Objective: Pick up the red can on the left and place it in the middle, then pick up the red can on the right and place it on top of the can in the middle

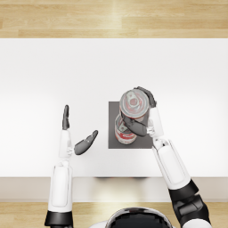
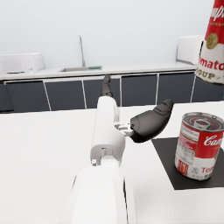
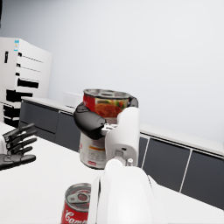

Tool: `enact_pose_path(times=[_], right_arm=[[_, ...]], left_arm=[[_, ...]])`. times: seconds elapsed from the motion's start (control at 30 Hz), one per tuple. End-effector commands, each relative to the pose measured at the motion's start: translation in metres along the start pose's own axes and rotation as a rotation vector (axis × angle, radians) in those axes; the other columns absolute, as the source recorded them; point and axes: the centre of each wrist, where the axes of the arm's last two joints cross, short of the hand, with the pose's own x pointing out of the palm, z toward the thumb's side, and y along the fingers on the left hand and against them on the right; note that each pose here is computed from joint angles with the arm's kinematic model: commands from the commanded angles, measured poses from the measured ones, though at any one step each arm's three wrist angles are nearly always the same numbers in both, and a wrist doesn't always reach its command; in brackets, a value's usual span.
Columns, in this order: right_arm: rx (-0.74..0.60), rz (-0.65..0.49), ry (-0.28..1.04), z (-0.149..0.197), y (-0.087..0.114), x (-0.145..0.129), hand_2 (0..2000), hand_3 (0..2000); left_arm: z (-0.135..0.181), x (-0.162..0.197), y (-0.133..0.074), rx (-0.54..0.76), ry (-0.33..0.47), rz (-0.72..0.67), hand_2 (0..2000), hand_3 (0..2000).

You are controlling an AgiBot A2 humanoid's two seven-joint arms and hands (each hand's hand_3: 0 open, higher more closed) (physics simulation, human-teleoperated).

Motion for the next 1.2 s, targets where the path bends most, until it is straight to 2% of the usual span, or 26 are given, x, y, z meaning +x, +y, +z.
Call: enact_pose_path(times=[0.03,0.43,0.67,0.7,0.73,0.8,0.83,1.03,1.17,1.2], right_arm=[[0.049,0.018,0.012,-0.01,-0.006,0.011,2000,1520],[0.185,-0.034,0.014,-0.044,0.006,0.021,2000,1520],[0.203,-0.062,0.01,-0.058,0.011,0.02,2000,1520],[0.196,-0.071,0.009,-0.06,0.012,0.019,639,1193],[0.186,-0.085,0.006,-0.06,0.014,0.018,0,867],[0.185,-0.107,0.003,-0.063,0.016,0.019,0,213],[0.178,-0.121,-0.002,-0.061,0.016,0.019,0,0],[0.055,-0.169,-0.074,-0.024,0.016,0.015,0,0],[-0.071,-0.218,-0.14,0.012,0.018,0.005,0,0],[-0.163,-0.028,0.177,0.018,0.019,-0.001,0,0]], left_arm=[[-0.004,-0.008,-0.005,-0.018,0.002,0.032,0,0],[-0.014,-0.002,-0.012,-0.054,-0.012,0.018,0,0],[-0.018,0.002,-0.012,-0.072,-0.021,0.014,0,0],[-0.018,0.002,-0.012,-0.072,-0.022,0.015,0,0],[-0.02,0.002,-0.013,-0.079,-0.023,0.016,0,0],[-0.019,0.003,-0.013,-0.075,-0.026,0.015,0,0],[-0.018,0.004,-0.012,-0.071,-0.027,0.012,0,0],[-0.011,0.008,-0.008,-0.041,-0.036,0.002,0,0],[0.013,0.01,0.0,0.054,-0.042,0.0,0,0],[0.018,0.01,0.002,0.072,-0.044,0.002,0,0]])
